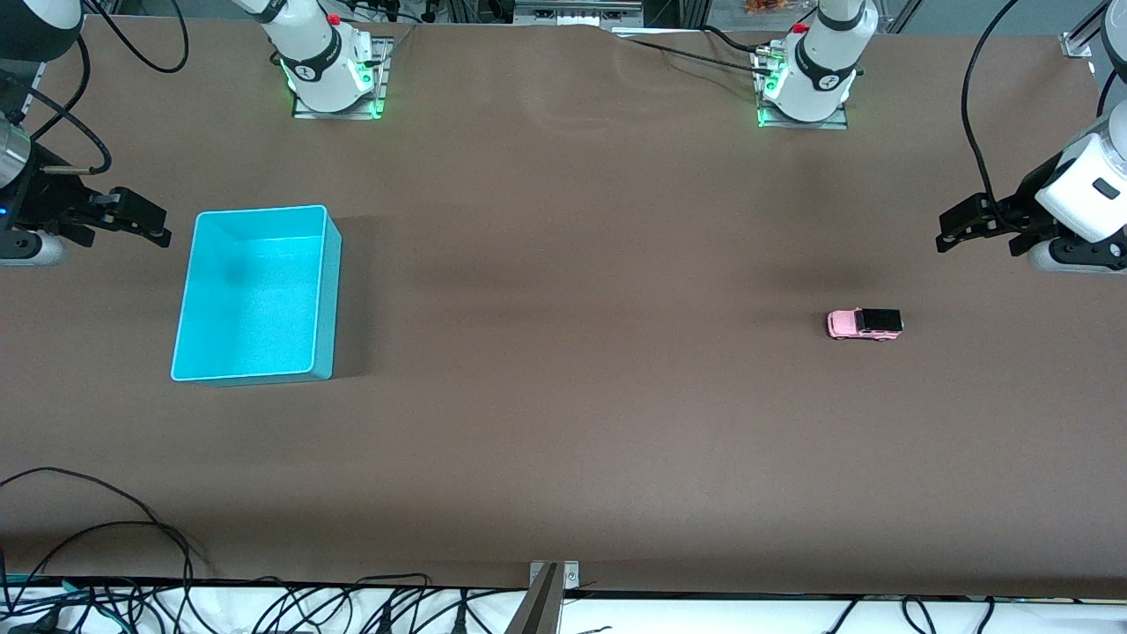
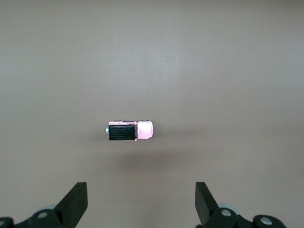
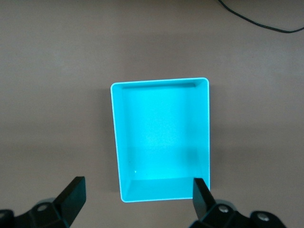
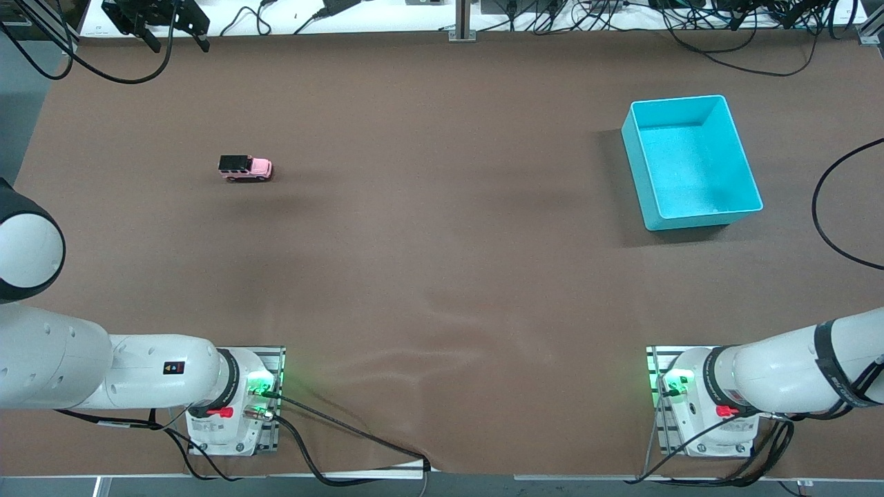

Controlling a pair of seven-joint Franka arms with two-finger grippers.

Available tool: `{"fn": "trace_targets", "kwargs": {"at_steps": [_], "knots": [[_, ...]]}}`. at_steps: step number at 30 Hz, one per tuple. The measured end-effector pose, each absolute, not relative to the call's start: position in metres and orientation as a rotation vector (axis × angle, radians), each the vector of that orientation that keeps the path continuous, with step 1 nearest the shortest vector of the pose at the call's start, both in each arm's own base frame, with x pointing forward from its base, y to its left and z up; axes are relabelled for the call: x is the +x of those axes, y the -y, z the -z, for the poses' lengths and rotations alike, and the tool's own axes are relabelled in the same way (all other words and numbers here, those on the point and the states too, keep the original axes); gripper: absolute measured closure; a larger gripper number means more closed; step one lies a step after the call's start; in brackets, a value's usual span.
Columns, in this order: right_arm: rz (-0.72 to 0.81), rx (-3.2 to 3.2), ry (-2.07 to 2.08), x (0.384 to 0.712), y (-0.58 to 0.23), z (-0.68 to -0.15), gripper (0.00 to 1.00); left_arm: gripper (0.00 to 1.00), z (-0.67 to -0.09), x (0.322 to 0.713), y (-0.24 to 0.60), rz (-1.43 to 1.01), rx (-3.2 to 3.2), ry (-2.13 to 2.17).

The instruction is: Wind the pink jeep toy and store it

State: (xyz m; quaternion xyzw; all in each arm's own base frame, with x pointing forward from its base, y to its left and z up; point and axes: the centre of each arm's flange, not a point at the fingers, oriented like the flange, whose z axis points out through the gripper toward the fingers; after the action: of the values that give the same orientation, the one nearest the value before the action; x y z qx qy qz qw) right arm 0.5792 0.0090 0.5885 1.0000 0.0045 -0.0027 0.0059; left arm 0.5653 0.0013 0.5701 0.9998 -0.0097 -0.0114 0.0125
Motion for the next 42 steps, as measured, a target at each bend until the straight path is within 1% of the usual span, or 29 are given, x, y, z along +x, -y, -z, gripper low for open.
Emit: {"fn": "trace_targets", "kwargs": {"at_steps": [42], "knots": [[0.008,3.13,-0.006,0.5792,-0.006,-0.5885,0.0,0.0,-0.5718,0.5665,0.006,0.029,3.116,0.051]]}}
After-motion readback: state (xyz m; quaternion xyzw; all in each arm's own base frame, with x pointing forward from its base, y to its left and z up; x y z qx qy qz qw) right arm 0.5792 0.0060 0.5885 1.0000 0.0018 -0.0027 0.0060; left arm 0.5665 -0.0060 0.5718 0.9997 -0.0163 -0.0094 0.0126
